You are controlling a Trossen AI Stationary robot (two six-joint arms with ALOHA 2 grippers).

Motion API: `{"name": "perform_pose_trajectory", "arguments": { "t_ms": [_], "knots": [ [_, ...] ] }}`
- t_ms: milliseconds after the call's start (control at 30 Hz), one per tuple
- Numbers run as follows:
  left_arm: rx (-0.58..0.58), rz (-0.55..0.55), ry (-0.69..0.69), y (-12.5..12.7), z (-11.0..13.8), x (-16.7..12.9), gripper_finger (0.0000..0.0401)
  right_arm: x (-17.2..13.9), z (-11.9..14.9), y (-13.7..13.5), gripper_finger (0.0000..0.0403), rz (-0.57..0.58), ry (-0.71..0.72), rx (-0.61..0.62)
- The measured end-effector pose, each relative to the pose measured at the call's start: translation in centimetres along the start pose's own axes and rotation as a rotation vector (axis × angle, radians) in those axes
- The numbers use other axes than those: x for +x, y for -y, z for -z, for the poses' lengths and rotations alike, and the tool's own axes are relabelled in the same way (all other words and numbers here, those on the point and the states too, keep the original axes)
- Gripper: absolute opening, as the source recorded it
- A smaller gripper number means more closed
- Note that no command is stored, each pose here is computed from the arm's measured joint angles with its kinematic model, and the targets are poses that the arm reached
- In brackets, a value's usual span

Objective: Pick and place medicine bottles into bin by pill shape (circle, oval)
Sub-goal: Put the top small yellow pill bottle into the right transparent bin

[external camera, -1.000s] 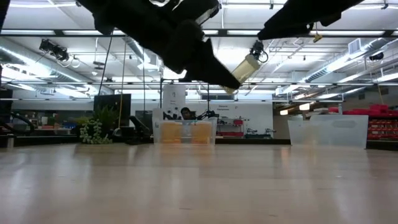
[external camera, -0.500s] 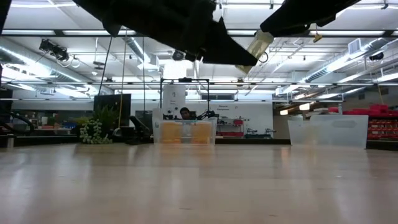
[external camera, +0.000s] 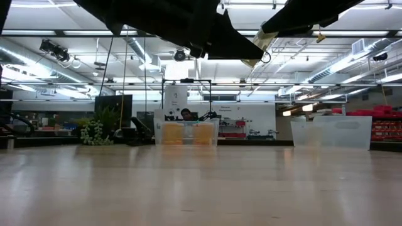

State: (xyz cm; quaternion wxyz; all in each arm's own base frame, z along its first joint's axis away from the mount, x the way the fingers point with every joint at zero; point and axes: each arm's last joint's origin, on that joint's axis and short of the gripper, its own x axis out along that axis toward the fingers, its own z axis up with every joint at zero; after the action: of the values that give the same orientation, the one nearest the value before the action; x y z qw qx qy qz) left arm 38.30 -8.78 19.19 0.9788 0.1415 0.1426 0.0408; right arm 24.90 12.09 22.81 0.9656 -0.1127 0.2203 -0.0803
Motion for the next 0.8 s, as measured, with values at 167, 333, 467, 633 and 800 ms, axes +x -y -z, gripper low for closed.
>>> {"name": "perform_pose_trajectory", "arguments": {
  "t_ms": [167, 333, 467, 633, 800],
  "knots": [
    [0.006, -0.002, 0.004, 0.0, 0.0, 0.0, 0.0118, 0.0, 0.0, 0.1, 0.0196, 0.03, 0.002, 0.001],
    [0.017, -0.005, 0.004, -0.1, 0.0, 0.0, 0.0115, 0.4, 0.0, 0.7, 0.018, 0.039, -0.006, 0.034],
    [0.02, -0.007, 0.003, -0.1, 0.0, 0.0, 0.0119, 0.8, 0.0, 1.1, 0.0167, 0.006, -0.017, 0.05],
    [0.021, -0.006, 0.003, -0.1, 0.0, 0.0, 0.0125, 1.0, 0.0, 1.3, 0.0148, -0.005, -0.021, 0.053],
    [0.021, -0.006, 0.003, -0.1, 0.0, 0.0, 0.0122, 1.0, 0.0, 1.3, 0.0128, -0.007, -0.021, 0.05]
  ]
}}
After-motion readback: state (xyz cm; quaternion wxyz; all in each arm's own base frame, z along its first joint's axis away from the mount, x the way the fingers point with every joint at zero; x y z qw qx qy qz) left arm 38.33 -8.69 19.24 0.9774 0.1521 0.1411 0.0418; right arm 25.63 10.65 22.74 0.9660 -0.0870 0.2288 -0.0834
